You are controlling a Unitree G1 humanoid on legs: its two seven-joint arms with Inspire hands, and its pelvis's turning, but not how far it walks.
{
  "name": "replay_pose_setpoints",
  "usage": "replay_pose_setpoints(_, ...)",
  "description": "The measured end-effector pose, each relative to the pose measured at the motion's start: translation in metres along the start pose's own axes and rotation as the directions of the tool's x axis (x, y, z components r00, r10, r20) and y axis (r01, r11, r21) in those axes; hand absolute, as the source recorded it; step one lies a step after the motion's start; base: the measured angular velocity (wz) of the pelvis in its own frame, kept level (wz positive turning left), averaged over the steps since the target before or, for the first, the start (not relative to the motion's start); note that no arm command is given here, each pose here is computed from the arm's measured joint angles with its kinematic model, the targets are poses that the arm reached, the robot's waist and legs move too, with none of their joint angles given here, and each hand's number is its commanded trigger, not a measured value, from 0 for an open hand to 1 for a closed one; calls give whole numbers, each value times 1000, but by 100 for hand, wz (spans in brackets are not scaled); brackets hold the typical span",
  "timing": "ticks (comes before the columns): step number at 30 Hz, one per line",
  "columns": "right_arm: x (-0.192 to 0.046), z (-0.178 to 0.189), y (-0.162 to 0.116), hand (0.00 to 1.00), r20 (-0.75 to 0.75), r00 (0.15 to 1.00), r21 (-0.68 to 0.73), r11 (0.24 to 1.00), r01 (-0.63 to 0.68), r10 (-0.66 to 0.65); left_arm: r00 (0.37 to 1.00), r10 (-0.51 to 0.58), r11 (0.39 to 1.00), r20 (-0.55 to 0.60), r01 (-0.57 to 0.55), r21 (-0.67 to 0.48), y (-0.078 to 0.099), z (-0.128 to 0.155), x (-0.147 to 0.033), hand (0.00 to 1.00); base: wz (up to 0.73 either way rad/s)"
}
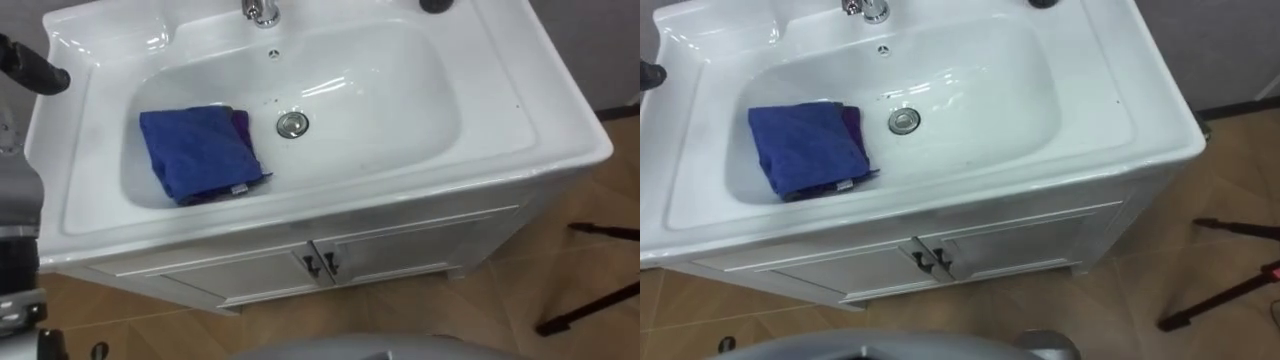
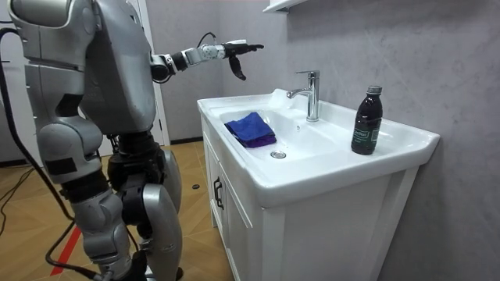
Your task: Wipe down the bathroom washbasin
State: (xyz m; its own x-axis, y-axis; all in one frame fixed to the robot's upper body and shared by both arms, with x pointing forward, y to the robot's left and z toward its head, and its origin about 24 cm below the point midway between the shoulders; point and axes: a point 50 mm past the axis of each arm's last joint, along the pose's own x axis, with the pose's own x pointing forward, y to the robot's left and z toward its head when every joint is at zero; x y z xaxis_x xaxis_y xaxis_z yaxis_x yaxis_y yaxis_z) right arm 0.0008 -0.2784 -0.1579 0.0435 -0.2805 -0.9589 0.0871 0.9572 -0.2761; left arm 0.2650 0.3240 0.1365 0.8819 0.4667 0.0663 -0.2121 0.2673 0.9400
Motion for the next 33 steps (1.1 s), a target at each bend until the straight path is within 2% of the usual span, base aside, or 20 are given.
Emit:
replay_pose_setpoints(5,0,1,1,0,4,1000,-3,1000,-4,4,1000,7,1000,-2,-7,1,0,-2,-4,0,1)
replay_pose_setpoints(10,0,-3,1,0,-8,1000,-5,1000,-3,3,997,-28,1000,-66,27,-11,-28,-22,-29,0,-1)
replay_pose_setpoints(13,-1,-8,0,0,-19,1000,-5,1000,-2,2,994,-44,999,-97,46,17,-35,-37,-40,0,3)
replay_pose_setpoints(17,-1,-13,-1,0,-31,1000,-15,1000,0,0,990,-26,999,-142,32,41,-38,-53,-50,0,17)
replay_pose_setpoints(23,-1,-14,-2,0,-43,999,-18,1000,2,-3,957,-24,998,-290,39,47,-50,-89,-81,0,11)
replay_pose_setpoints(25,-1,-12,-3,0,-47,999,-28,1000,3,-4,937,-26,999,-347,34,15,-54,-103,-94,0,11)
replay_pose_setpoints(33,-2,-8,-7,0,-48,999,-48,998,-27,24,894,17,1000,-448,-20,-1,-52,-128,-114,0,27)
